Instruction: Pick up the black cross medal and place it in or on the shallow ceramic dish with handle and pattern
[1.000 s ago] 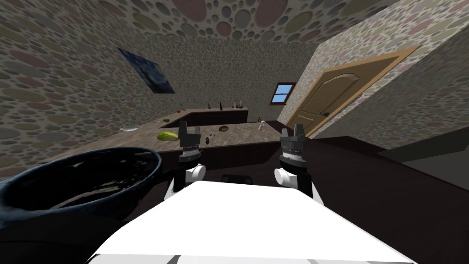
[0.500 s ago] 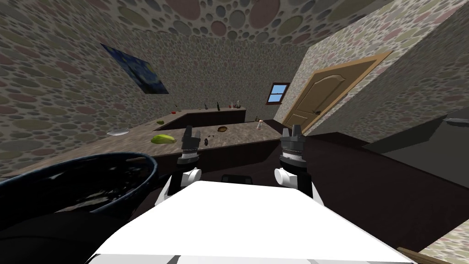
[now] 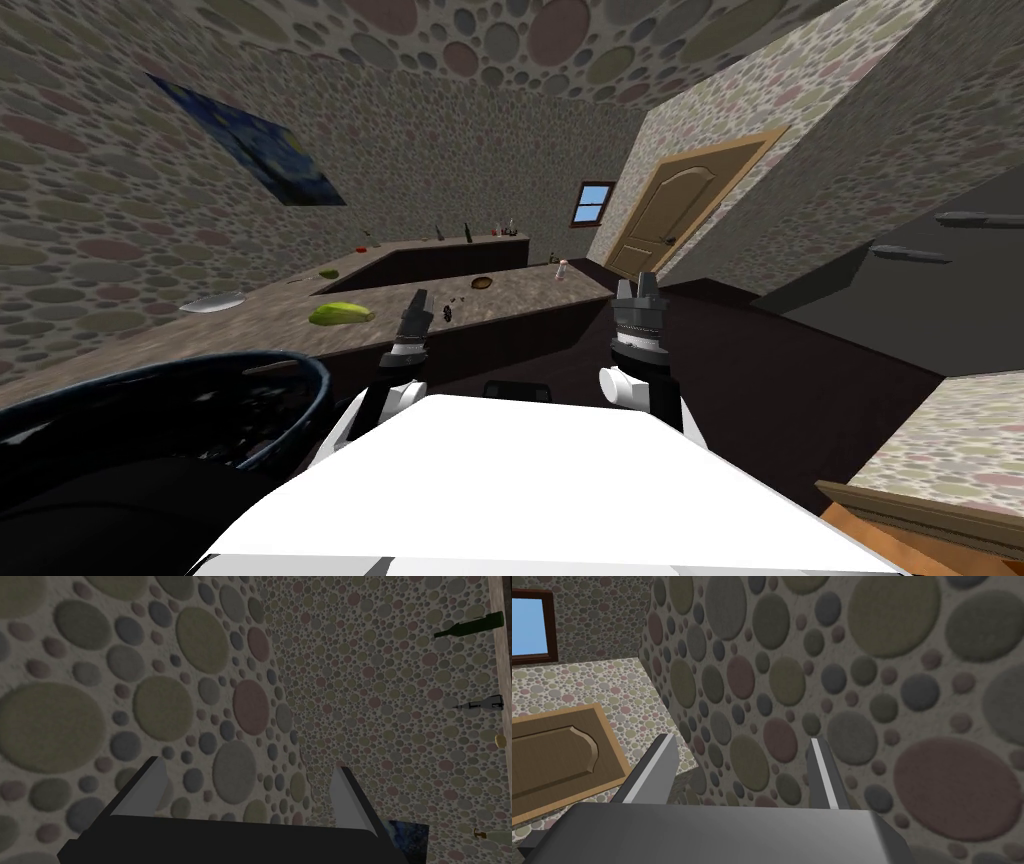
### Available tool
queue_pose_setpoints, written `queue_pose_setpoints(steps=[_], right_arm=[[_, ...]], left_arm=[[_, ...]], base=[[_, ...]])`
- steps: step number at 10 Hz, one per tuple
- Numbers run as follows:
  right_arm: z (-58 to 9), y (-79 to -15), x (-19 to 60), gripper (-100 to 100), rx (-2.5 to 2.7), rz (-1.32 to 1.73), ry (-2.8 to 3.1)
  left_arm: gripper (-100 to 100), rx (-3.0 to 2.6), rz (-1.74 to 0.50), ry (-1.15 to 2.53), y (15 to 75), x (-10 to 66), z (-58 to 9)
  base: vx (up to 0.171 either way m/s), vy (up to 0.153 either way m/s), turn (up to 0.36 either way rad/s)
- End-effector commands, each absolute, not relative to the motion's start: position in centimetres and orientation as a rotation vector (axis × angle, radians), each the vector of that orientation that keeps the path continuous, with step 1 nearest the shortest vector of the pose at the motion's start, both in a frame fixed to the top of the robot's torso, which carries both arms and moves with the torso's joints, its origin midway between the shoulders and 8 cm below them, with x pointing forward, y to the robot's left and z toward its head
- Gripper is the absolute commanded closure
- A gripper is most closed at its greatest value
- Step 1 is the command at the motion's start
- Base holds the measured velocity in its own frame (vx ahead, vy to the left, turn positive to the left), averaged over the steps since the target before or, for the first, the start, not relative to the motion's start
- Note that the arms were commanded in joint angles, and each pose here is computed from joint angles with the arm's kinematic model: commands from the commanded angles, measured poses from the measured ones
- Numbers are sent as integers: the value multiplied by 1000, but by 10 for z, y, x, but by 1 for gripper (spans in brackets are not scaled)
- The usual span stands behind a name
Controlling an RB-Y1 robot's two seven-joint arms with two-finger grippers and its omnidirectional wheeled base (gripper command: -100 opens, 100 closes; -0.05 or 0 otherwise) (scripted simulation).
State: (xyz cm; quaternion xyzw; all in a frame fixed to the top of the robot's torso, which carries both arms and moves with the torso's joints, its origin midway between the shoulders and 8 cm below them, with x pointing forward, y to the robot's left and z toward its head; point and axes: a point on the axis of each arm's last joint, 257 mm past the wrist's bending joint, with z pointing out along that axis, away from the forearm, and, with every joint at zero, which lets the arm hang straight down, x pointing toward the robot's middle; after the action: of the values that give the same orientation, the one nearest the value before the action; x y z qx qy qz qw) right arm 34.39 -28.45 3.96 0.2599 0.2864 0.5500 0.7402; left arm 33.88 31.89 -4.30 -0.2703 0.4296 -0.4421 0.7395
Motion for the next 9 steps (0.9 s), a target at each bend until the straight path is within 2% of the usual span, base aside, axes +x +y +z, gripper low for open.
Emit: queue_pose_setpoints(steps=[1,6,9], right_arm=[[40,-284,344,0,570,1206,628],[40,-284,344,0,570,1206,628],[40,-284,344,0,570,1206,628]], left_arm=[[-100,-599,-898,1015,332,334,-63],[-100,-619,-682,1229,374,317,-126],[-100,-636,-560,1356,403,303,-161]], base=[[-27,76,-162],[-16,64,-167],[4,22,-129]])
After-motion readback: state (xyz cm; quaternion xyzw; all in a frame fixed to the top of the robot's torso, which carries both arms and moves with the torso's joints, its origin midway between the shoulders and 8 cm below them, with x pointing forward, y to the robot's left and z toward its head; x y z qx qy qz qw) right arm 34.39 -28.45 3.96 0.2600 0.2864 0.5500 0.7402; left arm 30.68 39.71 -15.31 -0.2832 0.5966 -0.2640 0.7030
